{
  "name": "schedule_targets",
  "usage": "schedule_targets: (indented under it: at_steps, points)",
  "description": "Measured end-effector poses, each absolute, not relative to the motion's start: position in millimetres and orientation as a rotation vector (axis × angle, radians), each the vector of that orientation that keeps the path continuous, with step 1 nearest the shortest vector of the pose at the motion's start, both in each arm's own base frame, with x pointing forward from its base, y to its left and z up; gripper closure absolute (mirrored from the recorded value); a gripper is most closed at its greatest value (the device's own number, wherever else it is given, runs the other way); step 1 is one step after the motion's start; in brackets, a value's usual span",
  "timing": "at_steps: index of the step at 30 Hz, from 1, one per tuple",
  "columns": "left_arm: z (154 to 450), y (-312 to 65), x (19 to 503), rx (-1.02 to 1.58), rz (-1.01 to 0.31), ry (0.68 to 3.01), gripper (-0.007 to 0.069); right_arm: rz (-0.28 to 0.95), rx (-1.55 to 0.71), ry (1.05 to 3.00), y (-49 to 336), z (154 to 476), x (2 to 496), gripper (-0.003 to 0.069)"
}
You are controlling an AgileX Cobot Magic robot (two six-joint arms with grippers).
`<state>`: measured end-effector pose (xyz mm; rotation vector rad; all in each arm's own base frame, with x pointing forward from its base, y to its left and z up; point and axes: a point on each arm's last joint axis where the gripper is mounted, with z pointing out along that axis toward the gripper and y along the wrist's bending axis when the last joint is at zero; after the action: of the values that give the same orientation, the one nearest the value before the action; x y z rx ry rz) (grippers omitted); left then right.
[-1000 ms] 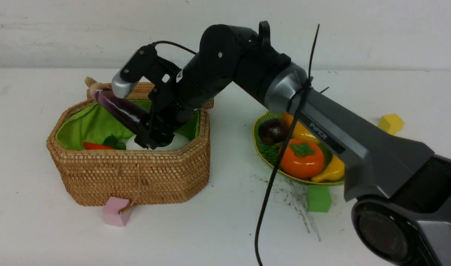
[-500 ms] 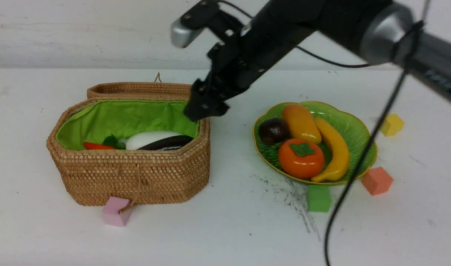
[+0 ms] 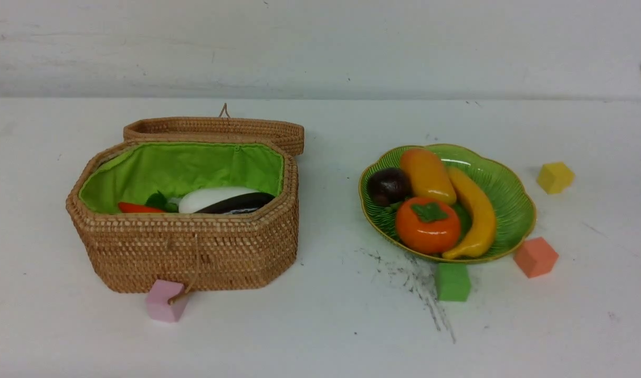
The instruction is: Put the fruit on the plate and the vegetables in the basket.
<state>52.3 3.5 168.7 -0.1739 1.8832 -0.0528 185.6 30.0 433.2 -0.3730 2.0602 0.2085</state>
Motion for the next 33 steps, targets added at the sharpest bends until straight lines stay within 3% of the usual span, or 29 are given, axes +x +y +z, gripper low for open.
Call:
schedule_targets:
  at_steps: [6, 8, 13, 18, 33]
  points:
    - [169, 3, 52, -0.174, -0.053, 1.883, 0.0386, 0.168, -0.147, 1.871, 17, 364, 92, 0.0638]
    - [169, 3, 52, -0.174, -0.053, 1.883, 0.0386, 0.17, -0.119, 1.87, 16, 344, 76, 0.0666]
    - [169, 3, 52, -0.174, -0.053, 1.883, 0.0386, 0.145, -0.069, 1.946, 12, 316, 70, 0.0667]
    - [169, 3, 52, -0.174, -0.053, 1.883, 0.0386, 0.089, -0.071, 1.93, 9, 315, 70, 0.0667]
    - [169, 3, 52, -0.174, -0.053, 1.883, 0.0386, 0.105, -0.055, 1.928, 9, 315, 70, 0.0664]
